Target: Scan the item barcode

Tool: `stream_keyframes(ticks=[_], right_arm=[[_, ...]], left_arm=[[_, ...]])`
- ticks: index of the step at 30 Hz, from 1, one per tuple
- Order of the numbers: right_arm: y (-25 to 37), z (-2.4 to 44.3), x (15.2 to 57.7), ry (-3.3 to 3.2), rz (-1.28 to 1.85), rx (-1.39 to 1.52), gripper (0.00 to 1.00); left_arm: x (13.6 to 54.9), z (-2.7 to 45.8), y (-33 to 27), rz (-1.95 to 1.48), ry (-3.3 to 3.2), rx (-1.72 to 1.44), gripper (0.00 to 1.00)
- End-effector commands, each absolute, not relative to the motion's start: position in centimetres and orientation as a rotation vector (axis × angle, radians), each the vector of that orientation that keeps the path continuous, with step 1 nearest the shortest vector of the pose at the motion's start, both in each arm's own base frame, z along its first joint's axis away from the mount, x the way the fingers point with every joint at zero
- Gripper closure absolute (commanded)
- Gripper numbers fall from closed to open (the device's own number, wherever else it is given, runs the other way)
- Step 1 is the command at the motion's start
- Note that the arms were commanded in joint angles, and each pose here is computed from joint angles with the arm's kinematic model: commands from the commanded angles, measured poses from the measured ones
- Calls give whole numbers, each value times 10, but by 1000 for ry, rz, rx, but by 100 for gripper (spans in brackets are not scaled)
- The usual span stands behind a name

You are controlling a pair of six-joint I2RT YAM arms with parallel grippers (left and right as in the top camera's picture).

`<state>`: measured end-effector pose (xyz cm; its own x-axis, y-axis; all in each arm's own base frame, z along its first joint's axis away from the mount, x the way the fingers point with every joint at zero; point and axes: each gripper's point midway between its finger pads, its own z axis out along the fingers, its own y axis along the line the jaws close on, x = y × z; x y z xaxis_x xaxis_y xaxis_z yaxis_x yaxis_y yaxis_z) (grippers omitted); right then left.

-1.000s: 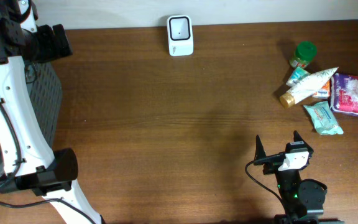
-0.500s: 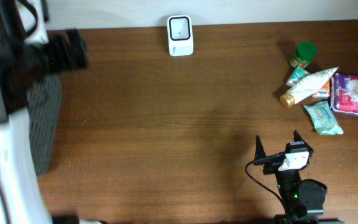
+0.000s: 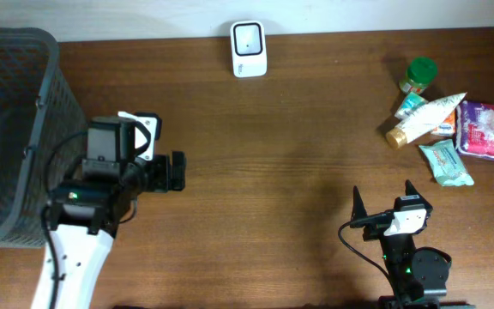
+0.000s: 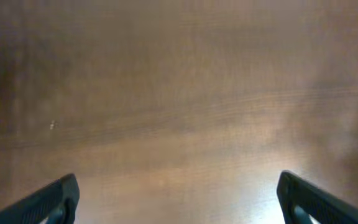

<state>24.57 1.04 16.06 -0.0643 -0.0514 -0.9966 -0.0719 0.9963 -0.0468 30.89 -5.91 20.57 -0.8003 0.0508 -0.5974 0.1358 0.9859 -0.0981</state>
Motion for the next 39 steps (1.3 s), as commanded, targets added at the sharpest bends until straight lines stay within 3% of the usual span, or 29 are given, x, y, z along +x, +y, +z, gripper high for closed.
stream_keyframes(ticks=[1,6,13,16,22,28,31,39], right_arm=[[13,158,246,1637,27,-104,1],[13,158,246,1637,27,-104,1],[13,158,246,1637,27,-104,1],[13,158,246,1637,27,-104,1],[13,158,246,1637,27,-104,1],[13,158,246,1637,27,-104,1],[13,158,246,1637,27,-104,1],[13,158,246,1637,27,-104,1]], left_arm=[[303,167,-59,-176,2463,157,1],[261,142,-56,-213,2225,164,1],[225,165,-51,-224,1934,159,1],[229,149,-51,-224,1907,158,1],[247,167,-45,-205,1636,125,1],[246,176,-15,-107,1569,26,1],[246,156,0,-50,1650,-39,1],[246,156,5,-17,1650,-53,1]])
